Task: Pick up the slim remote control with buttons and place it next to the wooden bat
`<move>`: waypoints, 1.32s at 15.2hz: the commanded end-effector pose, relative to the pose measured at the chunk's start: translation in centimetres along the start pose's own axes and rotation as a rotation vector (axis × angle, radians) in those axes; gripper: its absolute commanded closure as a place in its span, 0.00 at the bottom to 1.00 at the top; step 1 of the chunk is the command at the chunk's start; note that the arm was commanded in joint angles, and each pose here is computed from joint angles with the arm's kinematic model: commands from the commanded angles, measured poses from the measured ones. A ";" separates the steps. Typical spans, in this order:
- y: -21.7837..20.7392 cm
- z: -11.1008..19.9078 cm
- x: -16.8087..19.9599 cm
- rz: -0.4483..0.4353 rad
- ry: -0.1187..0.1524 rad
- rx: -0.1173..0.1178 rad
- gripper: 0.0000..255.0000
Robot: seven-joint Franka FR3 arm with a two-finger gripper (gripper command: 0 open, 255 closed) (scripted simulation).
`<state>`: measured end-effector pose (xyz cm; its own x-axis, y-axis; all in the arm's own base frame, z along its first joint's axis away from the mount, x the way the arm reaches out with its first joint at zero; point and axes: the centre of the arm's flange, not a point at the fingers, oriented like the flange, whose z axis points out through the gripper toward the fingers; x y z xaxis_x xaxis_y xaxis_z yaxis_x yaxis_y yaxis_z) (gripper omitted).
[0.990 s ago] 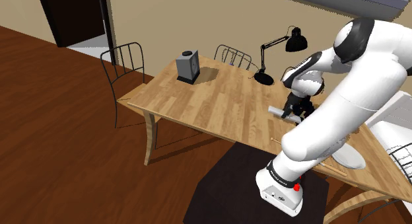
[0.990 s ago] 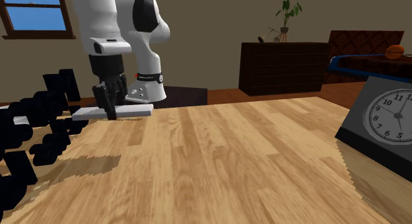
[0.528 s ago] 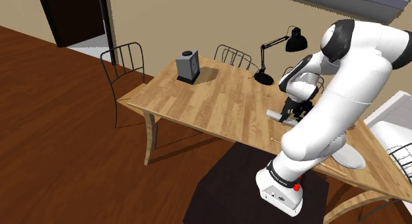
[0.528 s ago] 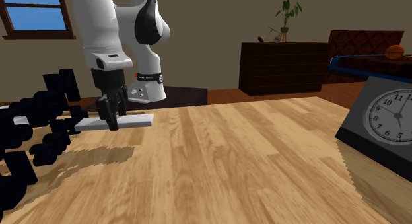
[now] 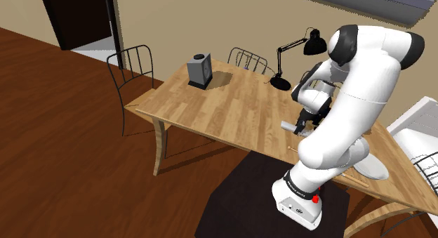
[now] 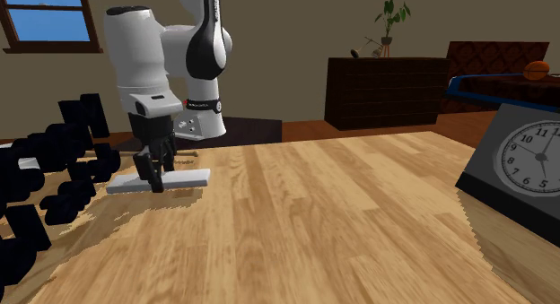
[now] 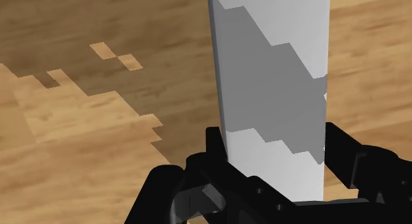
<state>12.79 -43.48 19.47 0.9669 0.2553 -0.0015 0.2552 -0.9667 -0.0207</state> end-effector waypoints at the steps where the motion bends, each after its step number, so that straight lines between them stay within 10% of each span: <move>1: 0.0 0.1 0.0 0.000 0.000 -0.001 1.00; 6: 0.0 0.1 0.0 0.000 0.000 -0.001 1.00; 7: 0.0 0.1 0.0 0.000 0.000 -0.001 0.00; 20: 0.0 -4.9 0.0 0.000 0.000 -0.001 0.00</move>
<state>12.83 -43.60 24.27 0.9670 0.2548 -0.0007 0.2547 -0.9668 -0.0197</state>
